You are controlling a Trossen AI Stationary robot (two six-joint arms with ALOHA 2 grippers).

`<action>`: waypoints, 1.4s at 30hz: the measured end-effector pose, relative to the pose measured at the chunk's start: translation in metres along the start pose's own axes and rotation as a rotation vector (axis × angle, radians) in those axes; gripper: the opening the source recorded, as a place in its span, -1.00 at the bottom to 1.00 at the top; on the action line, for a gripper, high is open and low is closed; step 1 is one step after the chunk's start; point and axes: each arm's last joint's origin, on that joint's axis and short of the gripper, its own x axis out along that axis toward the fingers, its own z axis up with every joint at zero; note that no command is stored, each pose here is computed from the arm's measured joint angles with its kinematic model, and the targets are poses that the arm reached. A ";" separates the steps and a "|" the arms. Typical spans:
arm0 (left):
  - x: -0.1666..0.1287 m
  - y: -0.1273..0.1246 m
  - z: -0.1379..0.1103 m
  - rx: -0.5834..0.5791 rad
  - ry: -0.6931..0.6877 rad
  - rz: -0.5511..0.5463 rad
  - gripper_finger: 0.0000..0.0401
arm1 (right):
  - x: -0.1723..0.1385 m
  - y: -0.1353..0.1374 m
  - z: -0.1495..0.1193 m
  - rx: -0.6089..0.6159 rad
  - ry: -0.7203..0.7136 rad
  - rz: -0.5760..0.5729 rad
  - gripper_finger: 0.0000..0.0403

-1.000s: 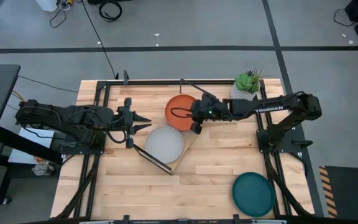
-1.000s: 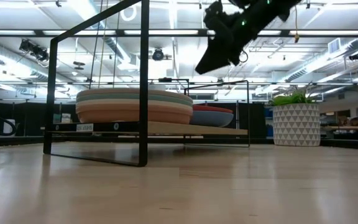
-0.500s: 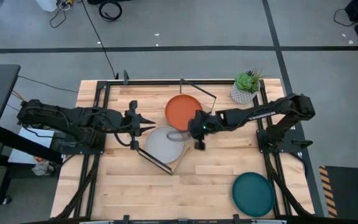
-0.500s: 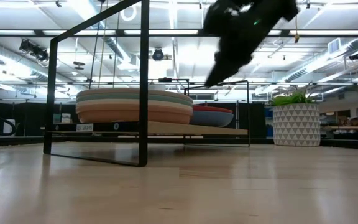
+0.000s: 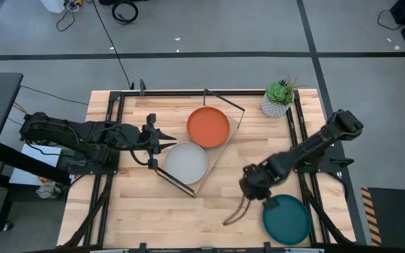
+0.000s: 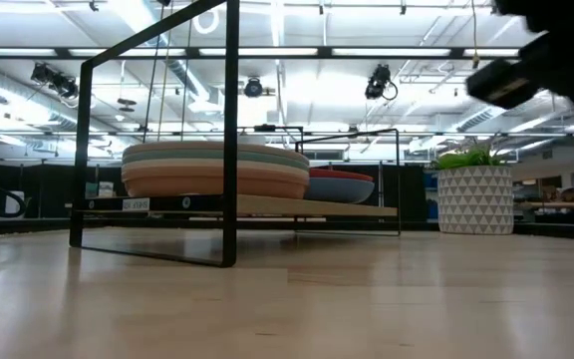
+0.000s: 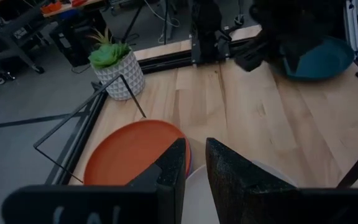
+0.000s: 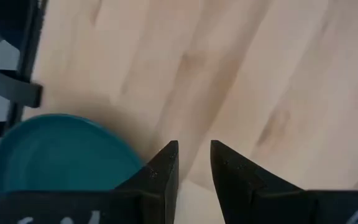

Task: Place and stack plates onto a shelf
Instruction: Stack the dark blue plate on top of the orange plate on the shelf

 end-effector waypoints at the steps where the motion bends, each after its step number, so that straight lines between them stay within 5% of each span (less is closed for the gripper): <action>1: 0.000 0.000 0.000 0.000 0.000 0.000 -0.66 | 0.001 0.006 -0.001 0.012 0.004 -0.003 -0.51; 16: 0.000 -0.001 -0.001 -0.044 0.005 -0.004 -0.66 | 0.042 0.040 -0.024 0.149 0.206 -0.044 -0.47; 26: 0.000 -0.001 -0.001 -0.044 0.007 -0.004 -0.66 | 0.072 0.035 -0.025 0.055 0.324 -0.059 -0.30; 35: 0.000 -0.001 -0.002 -0.050 0.016 -0.005 -0.66 | 0.076 0.027 -0.022 0.090 0.353 -0.013 -0.90; 42: 0.000 -0.001 -0.003 -0.072 0.033 -0.015 -0.66 | 0.043 -0.008 -0.013 0.269 0.225 -0.142 -0.94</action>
